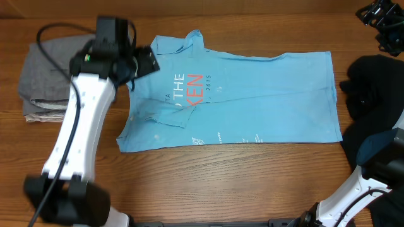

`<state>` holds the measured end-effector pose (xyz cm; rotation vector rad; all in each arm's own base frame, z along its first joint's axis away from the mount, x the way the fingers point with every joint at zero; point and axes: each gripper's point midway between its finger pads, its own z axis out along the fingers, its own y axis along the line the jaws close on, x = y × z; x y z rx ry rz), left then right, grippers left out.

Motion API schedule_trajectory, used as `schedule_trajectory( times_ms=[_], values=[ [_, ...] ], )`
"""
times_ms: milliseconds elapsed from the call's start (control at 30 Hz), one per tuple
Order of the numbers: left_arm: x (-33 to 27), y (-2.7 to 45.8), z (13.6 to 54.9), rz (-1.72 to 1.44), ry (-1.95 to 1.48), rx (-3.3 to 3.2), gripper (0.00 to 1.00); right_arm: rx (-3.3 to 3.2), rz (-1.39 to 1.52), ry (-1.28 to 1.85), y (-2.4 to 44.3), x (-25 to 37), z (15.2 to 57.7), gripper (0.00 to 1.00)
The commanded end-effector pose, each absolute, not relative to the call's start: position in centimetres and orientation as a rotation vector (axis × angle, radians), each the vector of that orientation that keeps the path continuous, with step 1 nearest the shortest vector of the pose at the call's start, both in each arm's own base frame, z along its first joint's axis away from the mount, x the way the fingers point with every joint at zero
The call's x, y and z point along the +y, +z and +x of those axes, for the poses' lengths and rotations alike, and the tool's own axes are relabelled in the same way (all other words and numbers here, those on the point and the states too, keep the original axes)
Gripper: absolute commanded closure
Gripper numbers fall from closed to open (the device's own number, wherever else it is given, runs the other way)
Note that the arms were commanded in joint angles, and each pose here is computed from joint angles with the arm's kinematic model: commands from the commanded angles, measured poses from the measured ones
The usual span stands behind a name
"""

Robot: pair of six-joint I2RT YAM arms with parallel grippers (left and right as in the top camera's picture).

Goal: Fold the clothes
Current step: 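Grasp the upper left shoulder edge with the left gripper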

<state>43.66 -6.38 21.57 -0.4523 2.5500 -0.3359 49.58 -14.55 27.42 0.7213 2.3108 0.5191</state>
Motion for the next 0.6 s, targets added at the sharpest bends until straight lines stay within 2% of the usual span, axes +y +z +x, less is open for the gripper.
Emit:
schedule_trajectory(
  times_ms=[0, 200, 267, 333, 567],
  values=[
    [-7.9, 21.6, 48.0, -0.361, -0.374, 2.542, 0.21, 2.311, 0.721, 0.517, 27.3, -14.6, 49.7, 0.00],
    [-10.1, 18.1, 55.8, -0.198, -0.356, 2.478, 0.20, 2.311, 0.721, 0.516, 27.3, -14.6, 49.7, 0.00],
    [-10.4, 16.4, 57.7, -0.185, -0.328, 2.446, 0.24, 2.311, 0.720, 0.516, 27.3, -14.6, 49.7, 0.00],
    [-10.1, 14.7, 59.2, -0.194, -0.298, 2.424, 0.31, 2.311, 0.720, 0.517, 27.3, -14.6, 49.7, 0.00],
    [-10.2, 9.0, 61.5, -0.202, -0.281, 2.431, 0.32, 2.311, 0.720, 0.517, 27.3, -14.6, 49.7, 0.00]
  ],
)
